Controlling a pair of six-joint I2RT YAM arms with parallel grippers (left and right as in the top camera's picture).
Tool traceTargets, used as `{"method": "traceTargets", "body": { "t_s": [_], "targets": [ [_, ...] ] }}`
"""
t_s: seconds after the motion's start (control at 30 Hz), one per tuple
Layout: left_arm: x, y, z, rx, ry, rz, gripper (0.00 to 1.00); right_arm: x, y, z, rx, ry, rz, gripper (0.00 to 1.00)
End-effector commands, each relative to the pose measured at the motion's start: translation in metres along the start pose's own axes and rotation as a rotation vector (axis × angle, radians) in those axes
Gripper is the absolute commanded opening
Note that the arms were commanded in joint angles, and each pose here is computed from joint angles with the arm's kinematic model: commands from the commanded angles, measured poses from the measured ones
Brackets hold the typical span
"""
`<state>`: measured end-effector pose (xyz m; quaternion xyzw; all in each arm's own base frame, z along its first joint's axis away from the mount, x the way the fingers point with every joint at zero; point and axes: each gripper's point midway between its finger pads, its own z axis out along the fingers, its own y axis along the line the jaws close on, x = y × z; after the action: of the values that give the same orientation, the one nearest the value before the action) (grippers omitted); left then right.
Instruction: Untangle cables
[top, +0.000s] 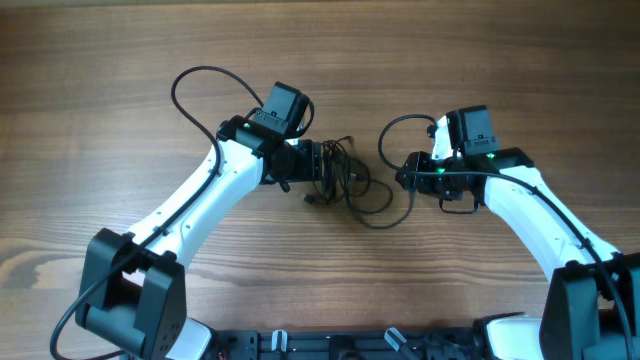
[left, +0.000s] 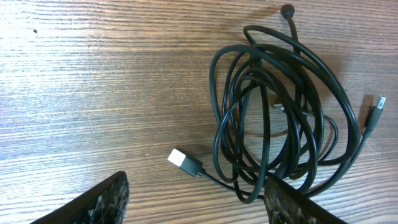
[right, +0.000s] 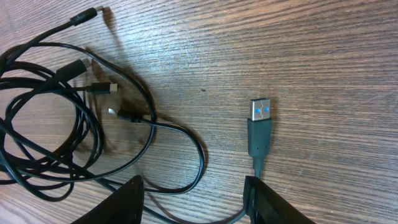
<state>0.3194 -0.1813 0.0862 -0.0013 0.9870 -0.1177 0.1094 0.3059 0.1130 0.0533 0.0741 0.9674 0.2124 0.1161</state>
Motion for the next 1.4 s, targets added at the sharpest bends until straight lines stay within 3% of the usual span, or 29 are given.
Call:
{"method": "traceTargets", "body": {
  "t_s": [0.0,0.17,0.33,0.5,0.63,0.7,0.9,1.2,1.37],
  "targets": [
    [0.002,-0.002,0.009,0.017,0.026,-0.014,0.71,-0.003,0.003,0.001,-0.015,0.005,-0.020,0.54],
    [0.012,-0.021,0.028,0.124,0.113,-0.013,0.69,-0.003,0.004,0.001,-0.016,0.006,-0.019,0.54],
    [0.019,-0.015,0.049,0.098,0.161,-0.023,0.64,0.000,0.007,0.001,-0.039,0.017,-0.017,0.60],
    [0.014,-0.019,0.052,0.116,0.145,-0.019,0.41,0.000,0.033,-0.002,-0.185,0.035,-0.045,0.62],
    [0.011,-0.040,0.049,0.231,0.148,-0.010,0.25,-0.002,0.058,-0.008,-0.325,0.033,-0.093,0.62],
    [0.011,-0.054,0.045,0.314,0.162,-0.003,0.06,-0.003,0.064,-0.010,-0.361,0.031,-0.103,0.62],
    [0.013,-0.084,0.032,0.498,0.187,0.045,0.04,-0.004,0.065,-0.010,-0.363,0.028,-0.105,0.62],
    [0.013,-0.091,0.022,0.537,0.186,0.055,0.04,-0.003,0.065,-0.010,-0.362,0.029,-0.106,0.61],
    [0.007,-0.105,-0.015,0.611,0.123,0.098,0.04,-0.004,0.065,-0.010,-0.363,0.028,-0.106,0.54]
  ]
}}
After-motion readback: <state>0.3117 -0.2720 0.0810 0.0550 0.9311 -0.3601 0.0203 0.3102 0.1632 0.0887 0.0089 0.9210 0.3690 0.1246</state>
